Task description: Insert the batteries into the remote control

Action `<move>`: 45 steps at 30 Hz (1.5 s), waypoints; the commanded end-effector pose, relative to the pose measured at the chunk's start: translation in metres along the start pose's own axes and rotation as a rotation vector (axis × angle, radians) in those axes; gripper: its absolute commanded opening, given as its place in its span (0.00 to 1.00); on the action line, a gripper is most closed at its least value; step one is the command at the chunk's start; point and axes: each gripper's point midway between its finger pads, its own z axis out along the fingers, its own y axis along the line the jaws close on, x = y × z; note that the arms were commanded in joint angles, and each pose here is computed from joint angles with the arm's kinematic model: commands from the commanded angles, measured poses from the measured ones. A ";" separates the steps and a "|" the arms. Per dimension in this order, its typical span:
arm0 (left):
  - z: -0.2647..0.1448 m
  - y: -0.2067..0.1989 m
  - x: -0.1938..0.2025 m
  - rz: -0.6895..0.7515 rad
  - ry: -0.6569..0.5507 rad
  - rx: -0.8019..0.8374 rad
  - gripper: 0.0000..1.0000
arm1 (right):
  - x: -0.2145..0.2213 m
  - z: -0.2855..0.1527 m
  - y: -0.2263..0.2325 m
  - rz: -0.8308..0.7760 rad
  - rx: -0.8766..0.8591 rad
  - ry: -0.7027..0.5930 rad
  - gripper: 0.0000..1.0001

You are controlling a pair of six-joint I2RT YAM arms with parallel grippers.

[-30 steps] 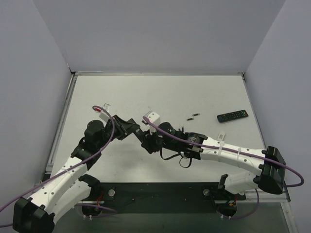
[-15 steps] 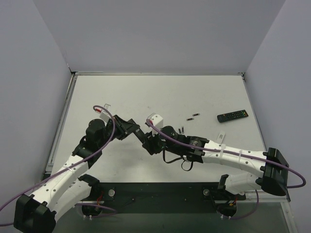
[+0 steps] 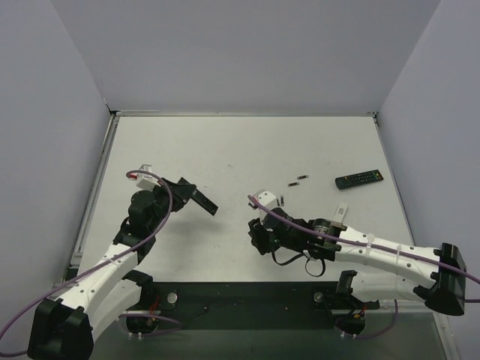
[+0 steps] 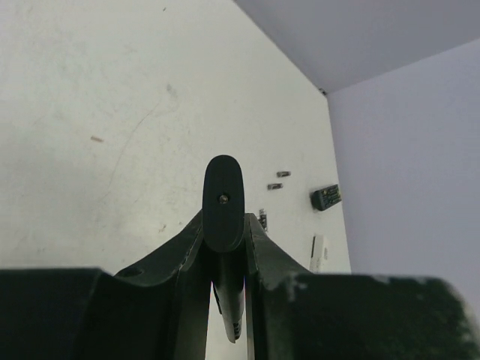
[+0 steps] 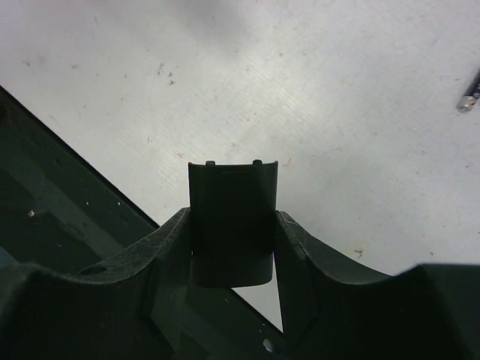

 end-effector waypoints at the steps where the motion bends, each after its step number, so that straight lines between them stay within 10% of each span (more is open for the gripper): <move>1: -0.010 0.013 0.020 0.046 0.047 0.021 0.00 | -0.007 -0.015 -0.039 0.141 0.133 -0.039 0.22; 19: -0.042 -0.024 0.075 -0.011 0.309 0.281 0.00 | 0.105 0.024 -0.115 0.344 0.484 0.405 0.24; 26: -0.043 -0.029 0.077 0.027 0.321 0.310 0.00 | 0.121 0.033 -0.111 0.350 0.477 0.484 0.39; 34: -0.045 -0.029 0.082 0.048 0.357 0.324 0.00 | 0.102 0.027 -0.106 0.340 0.447 0.457 0.61; 45: -0.059 -0.052 0.086 0.107 0.394 0.473 0.00 | 0.007 -0.003 -0.143 0.396 0.448 0.202 0.54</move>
